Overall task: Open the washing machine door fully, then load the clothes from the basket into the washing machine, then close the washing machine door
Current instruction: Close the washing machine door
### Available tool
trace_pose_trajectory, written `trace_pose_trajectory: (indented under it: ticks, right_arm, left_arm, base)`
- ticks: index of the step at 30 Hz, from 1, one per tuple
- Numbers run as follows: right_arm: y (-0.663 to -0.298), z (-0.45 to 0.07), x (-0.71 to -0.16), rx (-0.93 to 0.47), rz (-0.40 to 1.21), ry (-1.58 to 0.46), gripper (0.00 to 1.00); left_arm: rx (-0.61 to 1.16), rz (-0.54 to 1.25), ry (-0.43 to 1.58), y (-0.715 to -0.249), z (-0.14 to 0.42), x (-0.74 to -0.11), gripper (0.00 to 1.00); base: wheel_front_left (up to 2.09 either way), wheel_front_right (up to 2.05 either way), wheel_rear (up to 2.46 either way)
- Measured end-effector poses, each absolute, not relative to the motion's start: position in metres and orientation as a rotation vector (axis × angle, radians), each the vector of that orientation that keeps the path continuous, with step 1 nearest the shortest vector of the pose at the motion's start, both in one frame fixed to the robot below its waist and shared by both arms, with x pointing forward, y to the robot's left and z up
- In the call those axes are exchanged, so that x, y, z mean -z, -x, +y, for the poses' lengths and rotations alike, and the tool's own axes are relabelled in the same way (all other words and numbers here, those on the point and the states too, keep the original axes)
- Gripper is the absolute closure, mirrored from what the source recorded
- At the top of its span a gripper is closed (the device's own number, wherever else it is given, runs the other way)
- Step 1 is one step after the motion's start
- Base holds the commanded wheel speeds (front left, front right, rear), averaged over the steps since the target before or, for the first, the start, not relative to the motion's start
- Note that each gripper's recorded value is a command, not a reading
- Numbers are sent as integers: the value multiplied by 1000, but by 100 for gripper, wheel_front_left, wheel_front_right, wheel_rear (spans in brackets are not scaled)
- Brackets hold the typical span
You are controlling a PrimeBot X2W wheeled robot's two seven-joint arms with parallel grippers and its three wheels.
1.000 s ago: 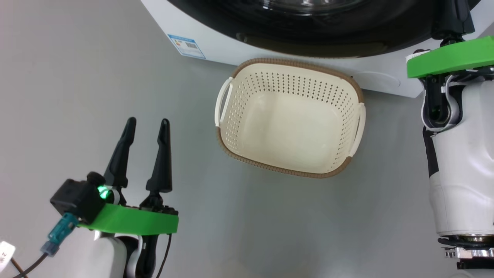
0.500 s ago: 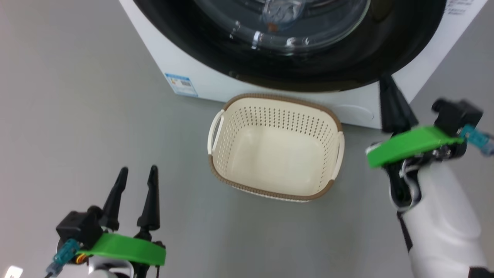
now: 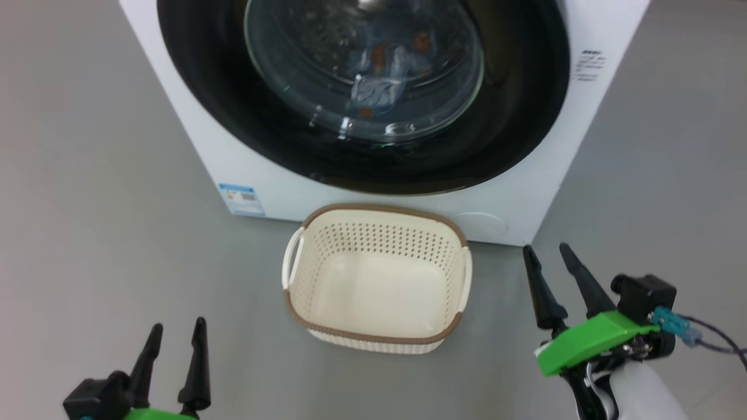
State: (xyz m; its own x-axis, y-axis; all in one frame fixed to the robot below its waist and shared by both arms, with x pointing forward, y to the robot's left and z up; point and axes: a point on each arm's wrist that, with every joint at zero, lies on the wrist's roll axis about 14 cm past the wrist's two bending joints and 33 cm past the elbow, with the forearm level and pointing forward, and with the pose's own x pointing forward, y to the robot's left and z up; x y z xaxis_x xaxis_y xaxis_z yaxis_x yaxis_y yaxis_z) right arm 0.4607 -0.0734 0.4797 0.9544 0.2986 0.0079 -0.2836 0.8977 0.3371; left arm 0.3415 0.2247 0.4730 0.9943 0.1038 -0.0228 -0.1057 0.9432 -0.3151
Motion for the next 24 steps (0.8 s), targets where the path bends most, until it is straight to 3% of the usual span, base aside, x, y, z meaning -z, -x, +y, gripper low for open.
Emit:
trace_pose_trajectory:
  ticks: [24]
  right_arm:
    - [-386, -198, -481, -16, 3, -267, 0]
  left_arm:
    - [34, -22, 295, -352, 195, -487, 0]
  base:
    - [0, 0, 0]
